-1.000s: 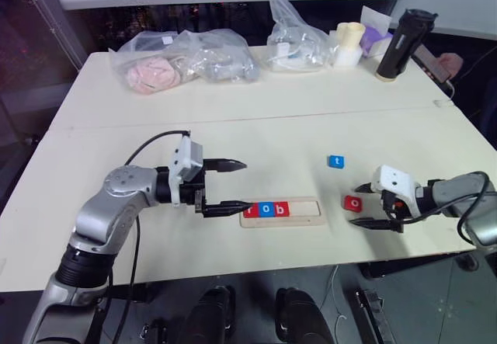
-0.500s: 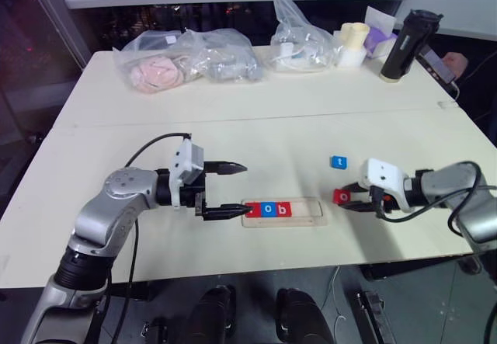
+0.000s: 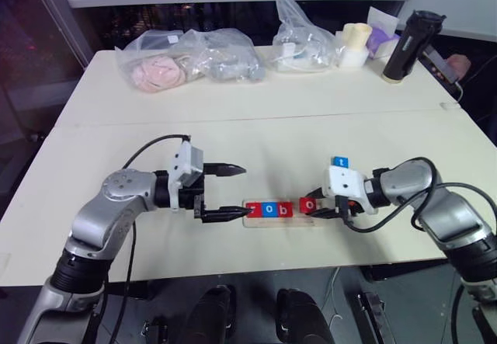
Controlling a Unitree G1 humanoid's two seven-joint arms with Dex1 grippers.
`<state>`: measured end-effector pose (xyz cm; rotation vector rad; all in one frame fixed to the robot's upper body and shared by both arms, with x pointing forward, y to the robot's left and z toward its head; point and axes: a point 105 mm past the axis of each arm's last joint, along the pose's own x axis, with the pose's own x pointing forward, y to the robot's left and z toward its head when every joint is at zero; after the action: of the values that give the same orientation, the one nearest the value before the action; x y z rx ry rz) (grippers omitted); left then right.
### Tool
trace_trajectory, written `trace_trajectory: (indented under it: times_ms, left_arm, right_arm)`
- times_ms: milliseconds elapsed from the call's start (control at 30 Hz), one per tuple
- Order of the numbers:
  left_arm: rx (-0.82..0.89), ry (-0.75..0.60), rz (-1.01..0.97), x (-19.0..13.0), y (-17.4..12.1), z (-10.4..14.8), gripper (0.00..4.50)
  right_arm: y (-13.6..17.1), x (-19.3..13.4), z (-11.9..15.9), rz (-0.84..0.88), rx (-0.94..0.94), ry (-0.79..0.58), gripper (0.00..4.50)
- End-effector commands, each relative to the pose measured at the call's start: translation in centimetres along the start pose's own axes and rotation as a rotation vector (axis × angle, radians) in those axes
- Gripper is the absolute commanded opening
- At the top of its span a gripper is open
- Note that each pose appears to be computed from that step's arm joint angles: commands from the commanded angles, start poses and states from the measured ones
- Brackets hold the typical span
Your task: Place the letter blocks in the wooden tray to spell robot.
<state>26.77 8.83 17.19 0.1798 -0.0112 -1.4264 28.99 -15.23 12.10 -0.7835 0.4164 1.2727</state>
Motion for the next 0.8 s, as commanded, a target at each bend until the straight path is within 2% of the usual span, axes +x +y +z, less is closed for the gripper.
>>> trace_trajectory:
  times_ms: [33, 800]
  left_arm:
    - [0.040, -0.019, -0.001, -0.1, -0.2, 1.0, 4.50]
    - [0.044, -0.023, 0.012, 0.0, 0.2, 1.3, 4.50]
  right_arm:
    - [0.2, 0.2, 1.0, -0.003, -0.033, -0.022, 1.13]
    - [0.5, 1.4, 0.6, -0.012, -0.018, 0.002, 1.13]
